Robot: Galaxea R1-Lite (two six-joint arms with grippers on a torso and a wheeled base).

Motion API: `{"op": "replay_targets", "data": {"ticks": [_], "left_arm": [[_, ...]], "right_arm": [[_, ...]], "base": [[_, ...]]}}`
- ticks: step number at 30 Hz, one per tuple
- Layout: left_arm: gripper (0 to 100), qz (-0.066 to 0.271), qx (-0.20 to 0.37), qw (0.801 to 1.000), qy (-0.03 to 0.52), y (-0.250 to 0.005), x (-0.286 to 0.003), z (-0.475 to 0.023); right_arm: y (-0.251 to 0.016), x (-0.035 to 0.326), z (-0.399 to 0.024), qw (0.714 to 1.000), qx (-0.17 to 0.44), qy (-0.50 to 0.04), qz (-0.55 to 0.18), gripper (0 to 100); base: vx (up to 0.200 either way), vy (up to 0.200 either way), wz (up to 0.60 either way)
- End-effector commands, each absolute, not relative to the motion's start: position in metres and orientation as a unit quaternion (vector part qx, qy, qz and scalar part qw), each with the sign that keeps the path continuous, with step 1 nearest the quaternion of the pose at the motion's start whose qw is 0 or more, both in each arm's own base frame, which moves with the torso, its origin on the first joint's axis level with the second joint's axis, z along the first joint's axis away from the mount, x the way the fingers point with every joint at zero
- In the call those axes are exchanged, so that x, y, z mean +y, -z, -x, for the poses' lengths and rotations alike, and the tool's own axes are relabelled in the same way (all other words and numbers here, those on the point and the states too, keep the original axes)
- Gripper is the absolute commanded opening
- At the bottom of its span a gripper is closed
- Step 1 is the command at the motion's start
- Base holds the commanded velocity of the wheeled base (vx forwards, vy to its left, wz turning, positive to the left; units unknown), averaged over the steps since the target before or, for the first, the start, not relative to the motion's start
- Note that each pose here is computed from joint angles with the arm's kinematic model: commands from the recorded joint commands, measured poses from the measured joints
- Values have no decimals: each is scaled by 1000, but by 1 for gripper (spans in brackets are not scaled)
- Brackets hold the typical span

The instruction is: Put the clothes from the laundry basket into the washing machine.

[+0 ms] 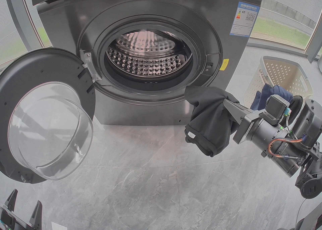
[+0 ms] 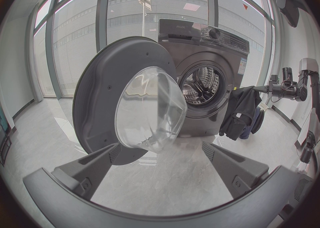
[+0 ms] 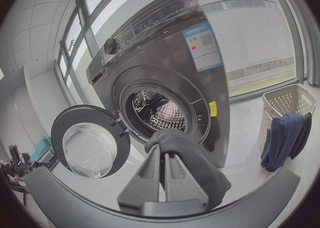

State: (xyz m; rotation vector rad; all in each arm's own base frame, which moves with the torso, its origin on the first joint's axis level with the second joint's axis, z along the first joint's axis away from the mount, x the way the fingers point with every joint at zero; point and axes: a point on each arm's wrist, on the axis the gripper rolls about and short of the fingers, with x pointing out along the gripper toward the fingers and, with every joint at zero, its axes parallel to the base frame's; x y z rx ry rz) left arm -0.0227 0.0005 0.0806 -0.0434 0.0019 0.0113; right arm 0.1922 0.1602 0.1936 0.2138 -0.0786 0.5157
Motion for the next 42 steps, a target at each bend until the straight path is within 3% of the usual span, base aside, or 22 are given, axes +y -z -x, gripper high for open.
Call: {"op": "replay_targets", "data": {"ticks": [1,15,21,22,29,34,35,36,37,40,42], "left_arm": [[100,23,0,1000,-5,-76,1,23],[100,21,0,1000,-6,-76,0,23],[100,14,-1,1000,-5,-76,0,23],[100,-1,0,1000,-4,-75,0,23],[100,1,9,1000,-6,-76,0,21],[100,5,-30,1000,0,-88,0,24],[100,15,-92,995,21,-119,-1,33],[100,15,-98,995,23,-122,-1,34],[100,12,-103,991,79,-141,-3,35],[100,13,-32,987,160,-143,-7,18],[100,16,-2,983,185,-143,-8,9]], "right_arm": [[-189,164,-196,961,-30,-255,-104,0],[-181,173,-194,957,-13,-268,-112,0],[-188,182,-194,953,-23,-279,-117,0],[-190,186,-196,951,-27,-283,-120,0],[-195,202,-198,944,-33,-299,-135,0],[-197,211,-192,936,-42,-317,-146,0],[-197,214,-193,934,-44,-321,-147,0],[-196,215,-193,934,-44,-322,-147,0],[-196,218,-194,933,-44,-323,-148,0],[-202,226,-200,931,-57,-325,-156,0],[-204,229,-202,930,-60,-325,-158,0]], "base": [[0,0,0],[0,-43,0],[0,0,0],[0,0,0],[0,0,0],[0,0,0],[0,0,0],[0,0,0],[0,0,0],[0,0,0],[0,0,0]]}}
